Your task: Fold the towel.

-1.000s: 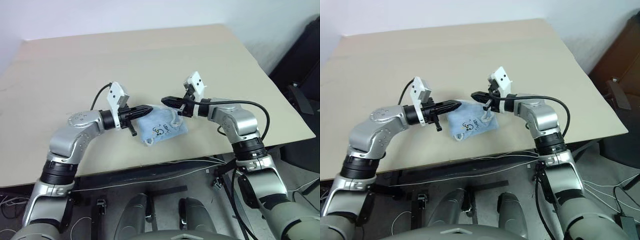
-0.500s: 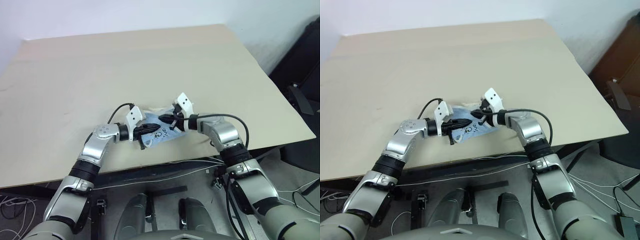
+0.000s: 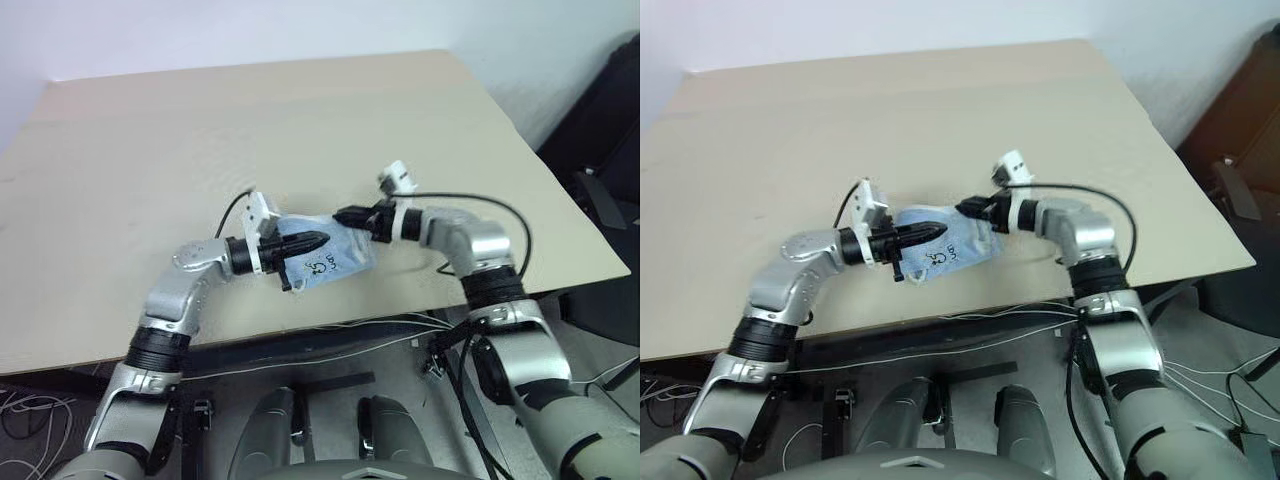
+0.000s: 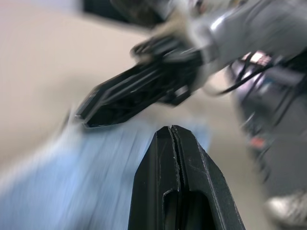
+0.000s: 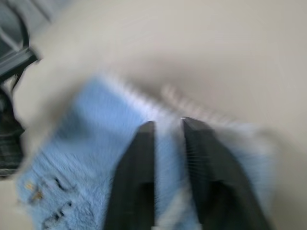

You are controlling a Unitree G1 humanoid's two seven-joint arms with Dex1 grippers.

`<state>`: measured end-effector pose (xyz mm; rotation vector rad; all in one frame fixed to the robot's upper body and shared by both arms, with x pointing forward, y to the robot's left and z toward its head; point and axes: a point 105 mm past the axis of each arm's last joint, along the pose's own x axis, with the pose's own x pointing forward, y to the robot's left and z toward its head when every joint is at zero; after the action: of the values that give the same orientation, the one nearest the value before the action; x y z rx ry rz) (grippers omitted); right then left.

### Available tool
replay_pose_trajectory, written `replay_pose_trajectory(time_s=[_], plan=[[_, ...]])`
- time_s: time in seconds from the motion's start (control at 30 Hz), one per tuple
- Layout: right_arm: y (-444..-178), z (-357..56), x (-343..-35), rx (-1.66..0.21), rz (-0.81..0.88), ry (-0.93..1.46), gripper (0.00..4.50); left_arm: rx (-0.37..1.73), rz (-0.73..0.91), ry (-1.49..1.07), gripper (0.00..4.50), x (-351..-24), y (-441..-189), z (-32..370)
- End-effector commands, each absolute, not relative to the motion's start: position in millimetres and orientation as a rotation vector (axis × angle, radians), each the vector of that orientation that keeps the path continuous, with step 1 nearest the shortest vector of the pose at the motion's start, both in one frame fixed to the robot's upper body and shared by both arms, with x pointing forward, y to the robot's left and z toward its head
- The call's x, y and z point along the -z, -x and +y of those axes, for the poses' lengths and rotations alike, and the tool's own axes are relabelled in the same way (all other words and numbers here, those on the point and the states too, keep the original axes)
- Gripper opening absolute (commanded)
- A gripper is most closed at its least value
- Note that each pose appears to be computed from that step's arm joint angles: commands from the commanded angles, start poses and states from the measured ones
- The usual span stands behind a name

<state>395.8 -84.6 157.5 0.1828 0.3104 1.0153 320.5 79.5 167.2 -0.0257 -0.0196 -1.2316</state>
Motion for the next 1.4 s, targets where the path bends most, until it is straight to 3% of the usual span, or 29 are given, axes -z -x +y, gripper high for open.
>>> replay_pose_trajectory(time_s=[0.03,0.13,0.27,0.53,0.77,1.03,1.13,1.4], plan=[[-396.2,-86.9,-189.2,-1.055,0.256,-0.229,2.23,1.221,-0.088,0.091,0.0,-199.4,-312.9,87.6],[-400.9,-93.5,-193.8,-1.043,0.291,-0.237,3.25,1.175,-0.096,0.111,0.0,-212.1,-311.3,102.3],[-406.5,-101.2,-183.9,-1.024,0.437,-0.257,4.48,1.084,-0.041,0.033,0.0,-203.1,-312.1,130.6],[-399.3,-89.8,-166.7,-1.135,0.617,-0.188,4.48,0.963,0.038,0.038,0.0,-191.9,-289.7,175.5],[-396.8,-93.4,-146.7,-1.117,0.787,-0.073,4.48,0.968,0.021,0.11,0.0,-194.7,-266.8,176.8],[-383.9,-70.1,-151.8,-1.258,0.808,-0.197,4.48,0.975,0.033,0.02,0.0,-185.2,-258.8,172.4],[-379.8,-59.8,-149.9,-1.291,0.823,-0.201,4.5,0.967,0.061,-0.021,0.55,-180.1,-260.7,170.9],[-375.0,-52.9,-144.9,-1.297,0.864,-0.242,4.5,1.013,0.054,-0.041,3.28,-183.4,-259.9,168.2]])
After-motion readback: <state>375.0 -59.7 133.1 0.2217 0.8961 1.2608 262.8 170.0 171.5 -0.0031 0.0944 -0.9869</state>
